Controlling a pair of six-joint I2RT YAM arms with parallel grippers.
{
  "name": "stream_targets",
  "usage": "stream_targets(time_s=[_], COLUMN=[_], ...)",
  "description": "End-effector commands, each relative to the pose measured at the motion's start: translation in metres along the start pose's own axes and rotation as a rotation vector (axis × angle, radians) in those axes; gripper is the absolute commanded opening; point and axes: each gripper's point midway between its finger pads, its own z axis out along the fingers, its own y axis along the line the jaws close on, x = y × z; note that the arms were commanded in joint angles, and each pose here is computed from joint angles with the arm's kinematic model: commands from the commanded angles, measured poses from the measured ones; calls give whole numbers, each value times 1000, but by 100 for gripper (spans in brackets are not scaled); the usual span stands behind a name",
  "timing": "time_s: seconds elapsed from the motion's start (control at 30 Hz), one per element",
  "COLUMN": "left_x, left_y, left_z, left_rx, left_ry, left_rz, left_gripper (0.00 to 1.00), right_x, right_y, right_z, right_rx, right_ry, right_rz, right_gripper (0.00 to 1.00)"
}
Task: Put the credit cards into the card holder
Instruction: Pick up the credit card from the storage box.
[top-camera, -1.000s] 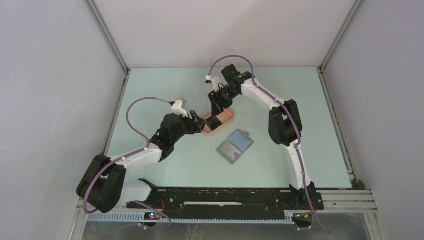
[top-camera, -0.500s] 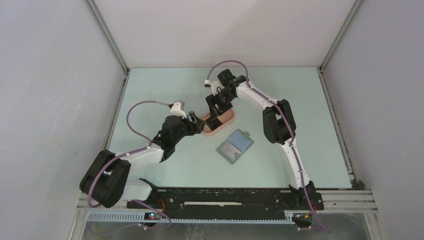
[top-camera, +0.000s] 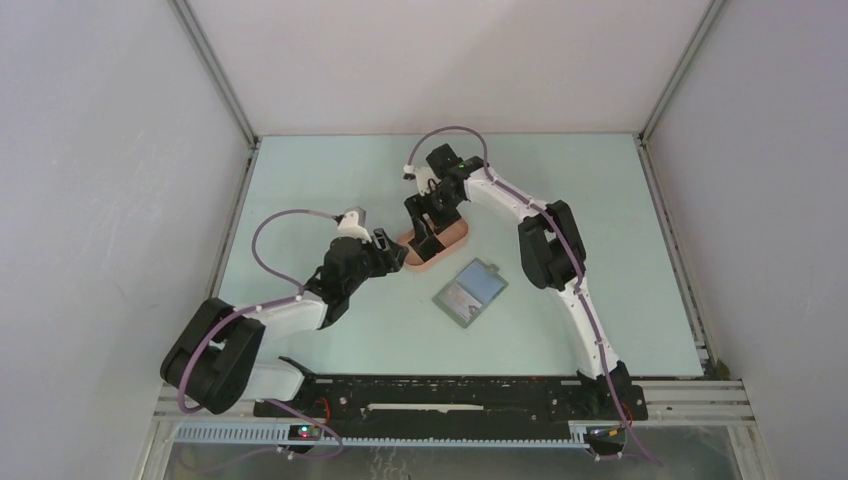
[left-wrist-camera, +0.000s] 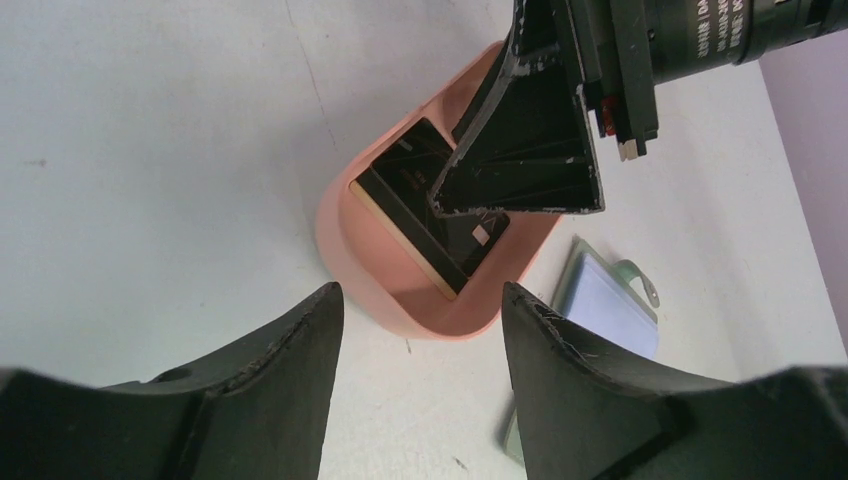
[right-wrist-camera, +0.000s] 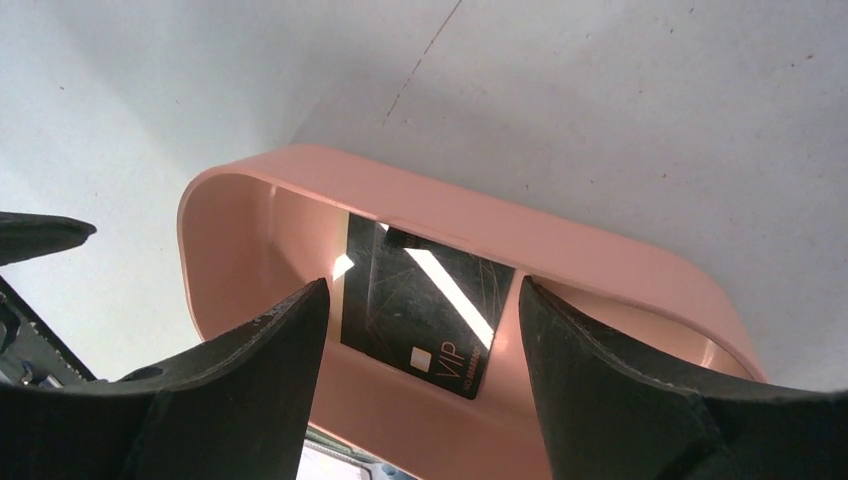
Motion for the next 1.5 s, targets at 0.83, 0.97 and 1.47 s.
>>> stream_targets(time_s=[0.83, 0.97, 1.47], left_x=[6, 8, 6], left_y=[14, 14, 8], left_z=[-37, -38, -39], left_rx=[5, 11, 42], left_ry=[-85, -83, -81], left_rz=[-77, -82, -84], left_gripper=[64, 64, 64], right_x=[22, 28, 44], right_y=[-15, -15, -28], right_z=[26, 22, 14], right_rx=[359, 366, 377], right_ry=[88, 97, 123], right_rz=[-159, -168, -175], right_gripper=[82, 81, 69])
